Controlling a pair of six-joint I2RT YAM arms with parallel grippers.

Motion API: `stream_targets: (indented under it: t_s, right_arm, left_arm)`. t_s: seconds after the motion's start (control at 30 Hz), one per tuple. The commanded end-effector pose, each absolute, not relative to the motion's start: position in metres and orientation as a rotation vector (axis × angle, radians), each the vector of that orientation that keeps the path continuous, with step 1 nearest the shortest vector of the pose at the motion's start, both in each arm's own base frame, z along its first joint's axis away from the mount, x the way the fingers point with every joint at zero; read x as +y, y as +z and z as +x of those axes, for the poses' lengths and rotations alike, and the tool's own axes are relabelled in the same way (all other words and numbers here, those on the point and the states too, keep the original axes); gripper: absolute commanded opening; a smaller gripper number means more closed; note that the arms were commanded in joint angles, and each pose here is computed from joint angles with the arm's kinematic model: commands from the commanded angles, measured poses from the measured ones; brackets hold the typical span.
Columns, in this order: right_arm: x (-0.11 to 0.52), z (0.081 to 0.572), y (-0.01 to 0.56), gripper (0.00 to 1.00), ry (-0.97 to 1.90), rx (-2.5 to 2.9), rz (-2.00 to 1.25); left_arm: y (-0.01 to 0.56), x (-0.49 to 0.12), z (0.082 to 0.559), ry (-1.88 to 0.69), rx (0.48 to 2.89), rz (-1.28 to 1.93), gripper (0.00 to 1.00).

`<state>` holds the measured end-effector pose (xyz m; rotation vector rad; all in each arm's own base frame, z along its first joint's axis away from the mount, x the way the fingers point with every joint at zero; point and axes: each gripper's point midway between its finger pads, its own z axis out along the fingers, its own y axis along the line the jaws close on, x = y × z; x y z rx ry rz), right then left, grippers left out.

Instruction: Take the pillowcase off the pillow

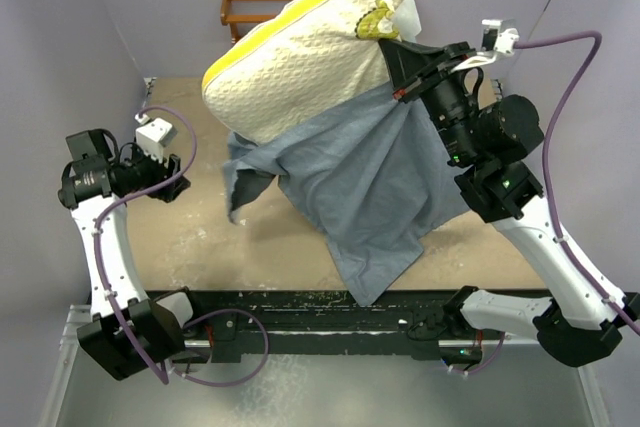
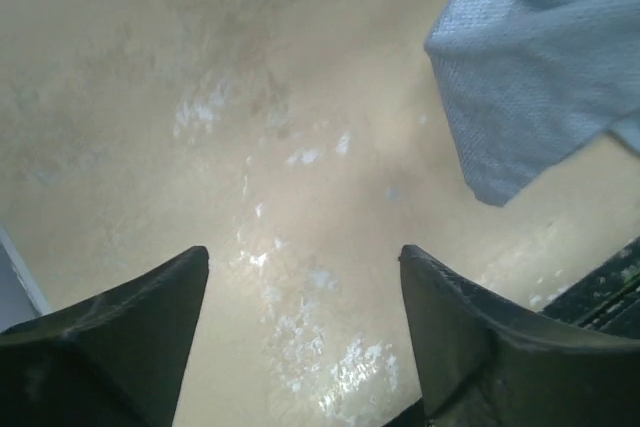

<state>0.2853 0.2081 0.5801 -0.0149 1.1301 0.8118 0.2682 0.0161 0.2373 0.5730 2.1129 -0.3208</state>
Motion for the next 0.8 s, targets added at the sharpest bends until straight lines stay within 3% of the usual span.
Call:
stream_targets:
  t_s: [0.0,0.07,0.17,0.3,0.57,0.77]
  right_arm:
    - [0.184,0.245,0.667,0.00,0.936,0.831,0.026]
    - [0.204,0.257,0.654,0.00,0.933,0.878,-0.035]
    - [0.227,0.274,0.632,0.00,0.932,0.943,-0.091]
    - [0.267,0.282,0.610,0.00,0.981,0.982,-0.213]
    - [0.371,0.274,0.558,0.00,0.944,1.103,-0.410]
    - [0.399,0.275,0.516,0.00,0.958,1.175,-0.467]
  left_arm:
    - [0.375,-0.026,0.252,-0.343,1.765,0.746,0.90]
    - [0.437,-0.046,0.236,-0.354,1.622,0.794,0.99]
    - [0.498,-0.078,0.204,-0.437,1.473,0.872,0.99]
    - [0.530,-0.102,0.179,-0.591,1.383,0.888,0.99]
    - [0.486,-0.075,0.247,-0.743,1.597,0.579,0.99]
    - [0.447,-0.104,0.267,-0.812,1.696,0.651,0.99]
